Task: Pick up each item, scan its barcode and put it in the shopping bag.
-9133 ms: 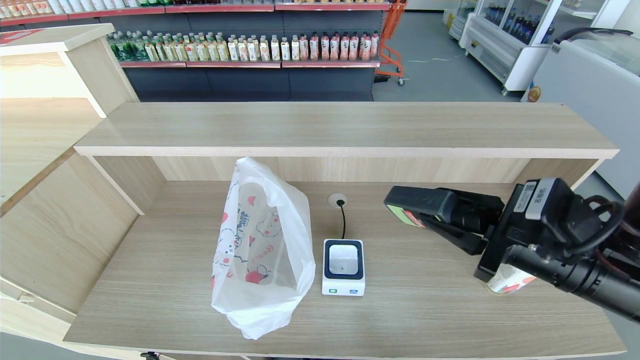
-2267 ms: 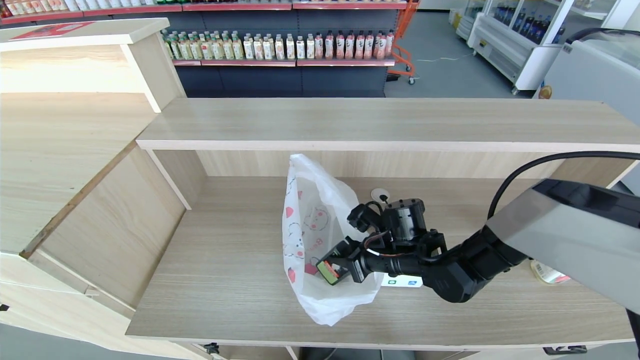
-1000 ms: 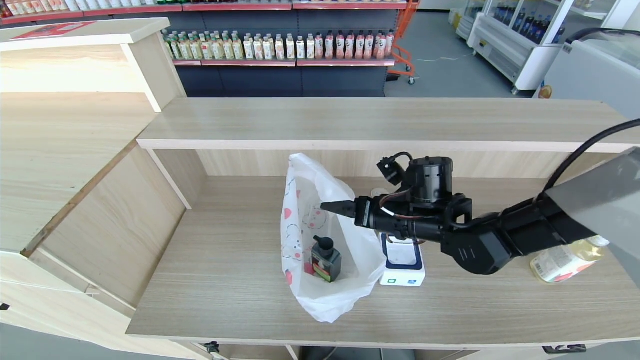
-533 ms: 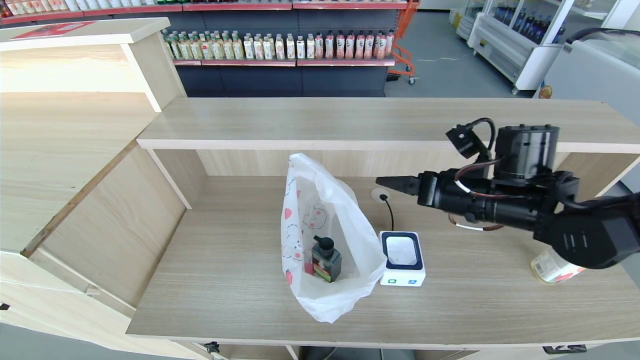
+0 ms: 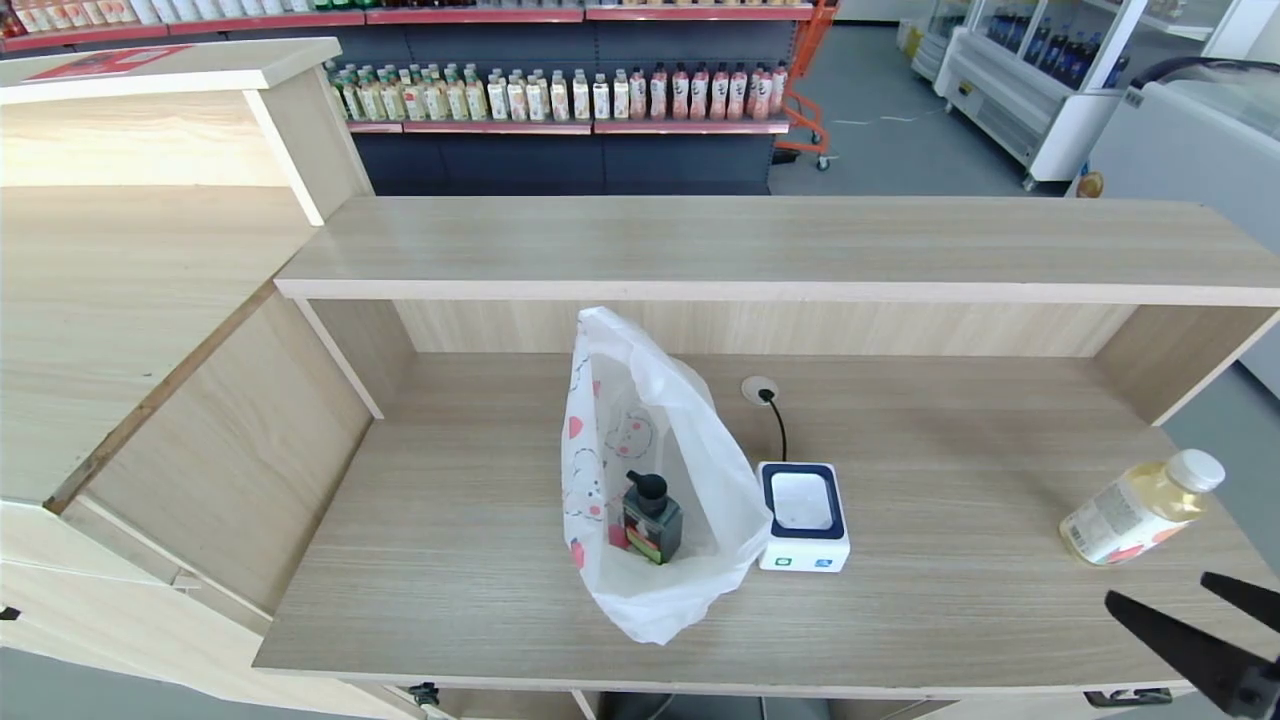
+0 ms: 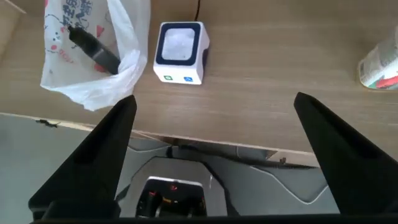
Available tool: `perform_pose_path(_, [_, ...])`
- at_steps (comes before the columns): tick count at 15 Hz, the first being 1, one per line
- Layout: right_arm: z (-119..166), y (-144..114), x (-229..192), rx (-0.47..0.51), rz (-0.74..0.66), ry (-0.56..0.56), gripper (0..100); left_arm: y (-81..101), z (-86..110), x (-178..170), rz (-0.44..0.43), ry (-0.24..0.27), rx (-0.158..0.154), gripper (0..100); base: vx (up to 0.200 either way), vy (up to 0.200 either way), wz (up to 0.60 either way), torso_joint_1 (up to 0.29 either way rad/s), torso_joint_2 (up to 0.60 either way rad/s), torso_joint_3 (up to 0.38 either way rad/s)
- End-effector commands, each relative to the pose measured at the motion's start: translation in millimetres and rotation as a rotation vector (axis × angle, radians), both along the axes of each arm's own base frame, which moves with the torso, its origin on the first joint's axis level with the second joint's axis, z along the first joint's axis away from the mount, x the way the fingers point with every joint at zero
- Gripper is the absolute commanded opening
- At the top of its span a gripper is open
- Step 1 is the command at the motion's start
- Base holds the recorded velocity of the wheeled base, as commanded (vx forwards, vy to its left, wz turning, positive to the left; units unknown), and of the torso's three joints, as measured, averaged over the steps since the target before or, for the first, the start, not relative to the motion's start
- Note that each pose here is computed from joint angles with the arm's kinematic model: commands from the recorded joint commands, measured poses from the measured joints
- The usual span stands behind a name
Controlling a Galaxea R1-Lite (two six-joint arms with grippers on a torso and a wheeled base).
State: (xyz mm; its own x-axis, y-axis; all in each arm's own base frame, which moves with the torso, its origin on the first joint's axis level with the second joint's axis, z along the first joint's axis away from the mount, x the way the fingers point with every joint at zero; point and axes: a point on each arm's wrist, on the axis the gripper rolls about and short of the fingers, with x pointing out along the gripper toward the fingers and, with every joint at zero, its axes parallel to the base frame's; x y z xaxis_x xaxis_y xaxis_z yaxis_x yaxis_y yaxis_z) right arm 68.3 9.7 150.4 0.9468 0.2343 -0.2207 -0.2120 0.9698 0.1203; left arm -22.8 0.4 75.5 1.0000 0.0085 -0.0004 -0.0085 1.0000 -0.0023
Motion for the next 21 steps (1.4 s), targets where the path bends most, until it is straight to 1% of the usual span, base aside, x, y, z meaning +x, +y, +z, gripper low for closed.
perform_pose_path(1, [-69.0, -7.0, -83.5, -0.091, -0.204, -0.138, 100, 0.0, 0.0, 0.0, 0.001, 0.000, -0.001, 100, 0.000, 0.000, 0.00, 0.000, 0.00, 0.000])
perform_pose_path(3, [-69.3, -7.6, -83.9, -0.090, -0.240, -0.170, 100, 0.0, 0.0, 0.0, 0.001, 0.000, -0.001, 100, 0.000, 0.000, 0.00, 0.000, 0.00, 0.000])
perform_pose_path(4, [-72.5, -8.9, -84.0, -0.101, -0.298, -0.146, 100, 0.0, 0.0, 0.0, 0.001, 0.000, -0.002, 100, 0.000, 0.000, 0.00, 0.000, 0.00, 0.000])
perform_pose_path(5, [-73.4, -9.2, -84.1, -0.078, -0.317, -0.134, 100, 0.0, 0.0, 0.0, 0.001, 0.000, -0.001, 100, 0.000, 0.000, 0.00, 0.000, 0.00, 0.000])
perform_pose_path(13, [-73.4, -9.2, -84.1, -0.089, -0.314, -0.135, 100, 0.0, 0.0, 0.0, 0.001, 0.000, -0.001, 100, 0.000, 0.000, 0.00, 0.000, 0.00, 0.000])
perform_pose_path(15, [-73.4, -9.2, -84.1, -0.095, -0.313, -0.136, 100, 0.0, 0.0, 0.1, 0.001, 0.001, -0.007, 100, 0.000, 0.000, 0.00, 0.000, 0.00, 0.000])
perform_pose_path(21, [-73.4, -9.2, -84.1, -0.095, -0.313, -0.136, 100, 0.0, 0.0, 0.0, 0.002, 0.000, -0.002, 100, 0.000, -0.200, 0.00, 0.002, 0.00, 0.002])
